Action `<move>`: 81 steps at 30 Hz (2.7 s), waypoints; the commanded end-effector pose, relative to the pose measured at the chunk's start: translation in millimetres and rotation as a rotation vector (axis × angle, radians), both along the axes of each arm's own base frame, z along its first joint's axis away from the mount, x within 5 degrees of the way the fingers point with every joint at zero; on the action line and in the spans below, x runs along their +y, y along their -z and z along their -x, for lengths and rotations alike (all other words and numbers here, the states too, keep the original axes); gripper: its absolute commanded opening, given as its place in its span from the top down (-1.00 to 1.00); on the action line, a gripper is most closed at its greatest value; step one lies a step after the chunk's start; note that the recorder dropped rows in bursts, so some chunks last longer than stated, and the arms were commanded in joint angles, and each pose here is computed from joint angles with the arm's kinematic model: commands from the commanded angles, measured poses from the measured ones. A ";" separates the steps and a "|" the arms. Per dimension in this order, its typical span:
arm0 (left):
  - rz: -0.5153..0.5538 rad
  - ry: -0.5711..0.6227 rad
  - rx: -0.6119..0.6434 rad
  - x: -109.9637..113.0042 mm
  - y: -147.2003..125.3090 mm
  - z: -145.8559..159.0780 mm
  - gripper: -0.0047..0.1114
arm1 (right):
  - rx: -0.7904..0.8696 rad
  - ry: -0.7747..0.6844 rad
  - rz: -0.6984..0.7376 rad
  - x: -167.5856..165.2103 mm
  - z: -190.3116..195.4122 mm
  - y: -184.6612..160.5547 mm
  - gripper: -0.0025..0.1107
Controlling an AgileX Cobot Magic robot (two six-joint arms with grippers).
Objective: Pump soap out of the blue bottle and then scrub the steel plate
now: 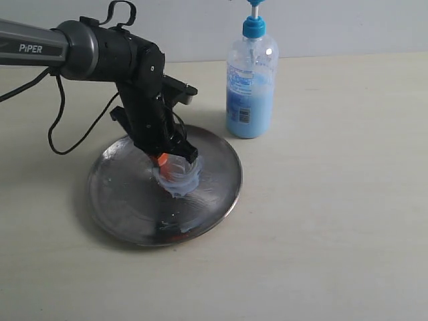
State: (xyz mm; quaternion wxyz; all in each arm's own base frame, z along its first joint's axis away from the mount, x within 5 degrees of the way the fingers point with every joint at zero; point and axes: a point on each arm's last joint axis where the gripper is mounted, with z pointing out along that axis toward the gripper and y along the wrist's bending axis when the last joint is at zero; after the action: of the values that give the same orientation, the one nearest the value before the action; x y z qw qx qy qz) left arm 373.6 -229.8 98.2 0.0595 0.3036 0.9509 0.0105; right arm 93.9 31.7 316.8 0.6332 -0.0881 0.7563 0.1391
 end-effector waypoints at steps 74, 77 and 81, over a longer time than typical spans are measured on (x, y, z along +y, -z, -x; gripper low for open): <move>0.423 -0.108 -0.326 17.8 -200.1 56.8 0.90 | -0.011 0.001 0.108 -1.6 -0.9 15.1 0.96; 0.438 -0.107 -0.347 29.4 -210.9 74.8 0.90 | -0.012 -0.002 0.122 -1.6 -0.9 15.8 0.96; 0.457 -0.106 -0.376 43.7 -219.8 96.6 0.90 | -0.004 -0.004 0.145 -1.8 -0.7 17.1 0.96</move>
State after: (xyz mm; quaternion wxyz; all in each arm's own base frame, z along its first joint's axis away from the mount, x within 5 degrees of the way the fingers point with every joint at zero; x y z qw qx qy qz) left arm 290.6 -195.6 307.6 0.2816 0.2321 0.9211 -0.1357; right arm 95.7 30.5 300.3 0.6224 -0.1272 0.7665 0.0946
